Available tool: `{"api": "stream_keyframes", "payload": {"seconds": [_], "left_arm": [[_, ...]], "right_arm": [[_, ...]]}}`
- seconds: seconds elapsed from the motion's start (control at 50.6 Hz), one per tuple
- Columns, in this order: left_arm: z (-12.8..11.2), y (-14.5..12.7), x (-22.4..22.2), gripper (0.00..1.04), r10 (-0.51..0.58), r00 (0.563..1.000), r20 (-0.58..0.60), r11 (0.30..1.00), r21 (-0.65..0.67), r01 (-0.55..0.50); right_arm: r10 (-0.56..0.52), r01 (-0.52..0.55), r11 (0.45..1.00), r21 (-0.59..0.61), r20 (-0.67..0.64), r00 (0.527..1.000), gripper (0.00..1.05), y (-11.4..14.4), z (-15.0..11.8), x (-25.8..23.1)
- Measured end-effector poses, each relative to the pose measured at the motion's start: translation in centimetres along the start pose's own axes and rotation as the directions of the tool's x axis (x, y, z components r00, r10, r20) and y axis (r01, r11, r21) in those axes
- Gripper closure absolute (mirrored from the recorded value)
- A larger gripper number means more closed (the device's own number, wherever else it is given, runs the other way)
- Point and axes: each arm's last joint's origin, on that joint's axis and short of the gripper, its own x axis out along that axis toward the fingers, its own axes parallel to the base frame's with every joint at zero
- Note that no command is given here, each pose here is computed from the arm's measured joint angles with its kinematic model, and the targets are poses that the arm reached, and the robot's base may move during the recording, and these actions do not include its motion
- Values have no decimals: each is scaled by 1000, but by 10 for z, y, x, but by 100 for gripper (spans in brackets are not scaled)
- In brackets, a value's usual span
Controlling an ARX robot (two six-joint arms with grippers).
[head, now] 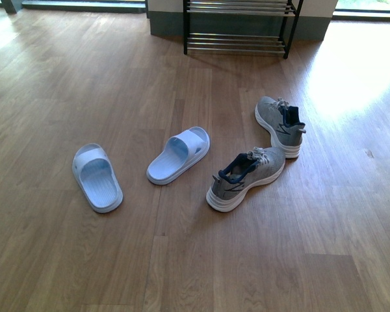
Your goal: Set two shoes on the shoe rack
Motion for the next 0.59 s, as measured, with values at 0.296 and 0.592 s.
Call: {"api": "stream_keyframes", "payload": {"seconds": [0.296,0.592], "left_arm": [[0,0,0,9,0,1000,0,1000,0,0],[0,0,0,9,0,1000,0,1000,0,0]], "right_arm": [[0,0,1000,0,0,1000,9,0,0,0],[0,0,1000,0,0,1000,9,0,0,0]]}}
